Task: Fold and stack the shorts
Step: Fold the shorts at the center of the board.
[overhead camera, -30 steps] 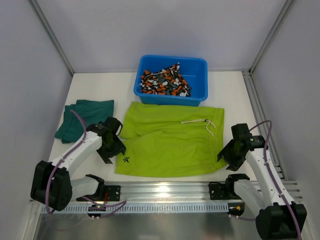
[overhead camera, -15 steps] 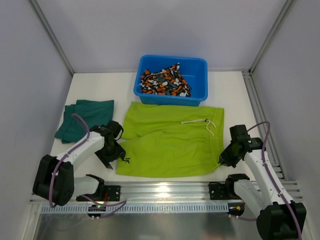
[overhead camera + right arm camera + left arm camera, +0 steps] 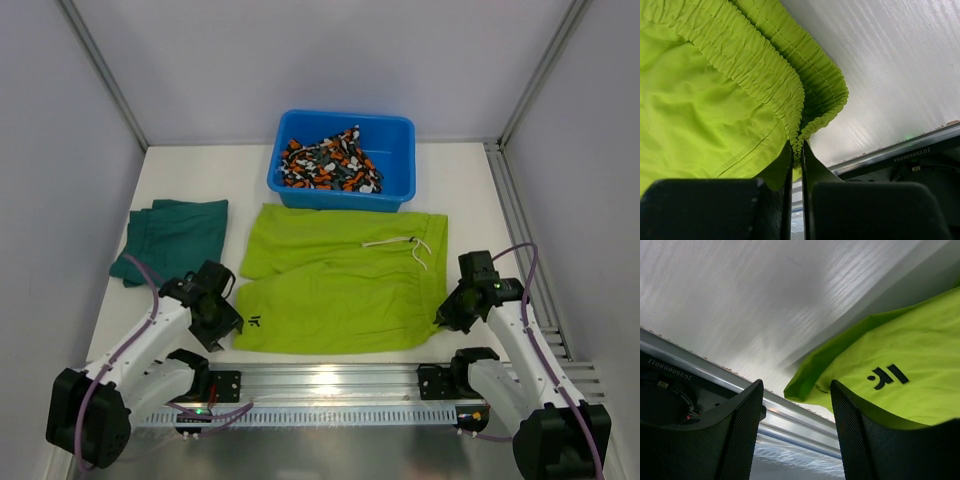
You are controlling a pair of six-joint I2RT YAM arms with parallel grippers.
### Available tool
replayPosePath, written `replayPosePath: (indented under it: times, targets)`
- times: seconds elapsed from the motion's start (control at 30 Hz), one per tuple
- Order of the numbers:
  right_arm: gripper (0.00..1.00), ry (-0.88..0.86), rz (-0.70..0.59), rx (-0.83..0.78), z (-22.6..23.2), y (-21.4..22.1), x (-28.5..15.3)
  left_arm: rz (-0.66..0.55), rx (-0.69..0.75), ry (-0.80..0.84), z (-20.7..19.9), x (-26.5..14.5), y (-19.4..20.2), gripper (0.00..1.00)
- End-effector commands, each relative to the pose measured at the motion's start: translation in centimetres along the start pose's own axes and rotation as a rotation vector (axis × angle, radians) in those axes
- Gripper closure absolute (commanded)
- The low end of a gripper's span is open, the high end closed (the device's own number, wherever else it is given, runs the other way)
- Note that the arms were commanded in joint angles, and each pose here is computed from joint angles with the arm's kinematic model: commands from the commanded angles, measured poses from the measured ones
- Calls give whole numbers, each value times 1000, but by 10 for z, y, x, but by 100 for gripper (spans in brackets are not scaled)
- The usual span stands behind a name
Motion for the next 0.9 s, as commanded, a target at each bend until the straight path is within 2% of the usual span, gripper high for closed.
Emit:
replayPosePath:
  times: [0.0,0.1,0.27,0.33,0.37,0.5,0.7,0.87]
  targets:
    - [96,-65,-28,-18,13,-6,-4,70,-29,51,-4,13,15,42]
    - [96,-69,-37,-23,16,-8,-5,129,-34,114,-13,26,26,43]
    - [96,-90,-31,-18,20,-8,-4,96,-19,138,-20,26,22,46]
    - [96,-90,-39,-18,20,-9,-5,60,-22,140,-20,22,16,54]
    - [96,-95,-43,-21,20,-9,-7,18,-26,143,-19,14,11,66]
    - [96,-127,-60,-32,25,-12,-17,-106,-44,182,-17,-9,-5,100]
    - [96,-139,-193,-50,28,-30,-59,-270,-92,178,-7,-61,-29,100]
    - [96,-186,-286,-33,24,-36,-92,-362,-65,197,-7,-104,-45,100]
Point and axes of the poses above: each gripper's point midway between its finger pads, its own x axis out along the fingers, its own z axis along the line the jaws close on, y = z × x, the point moved 3 cm from there along -x, back along the fingers, and after that the axes turned 12 degrees about x, right-handed, at the moved point
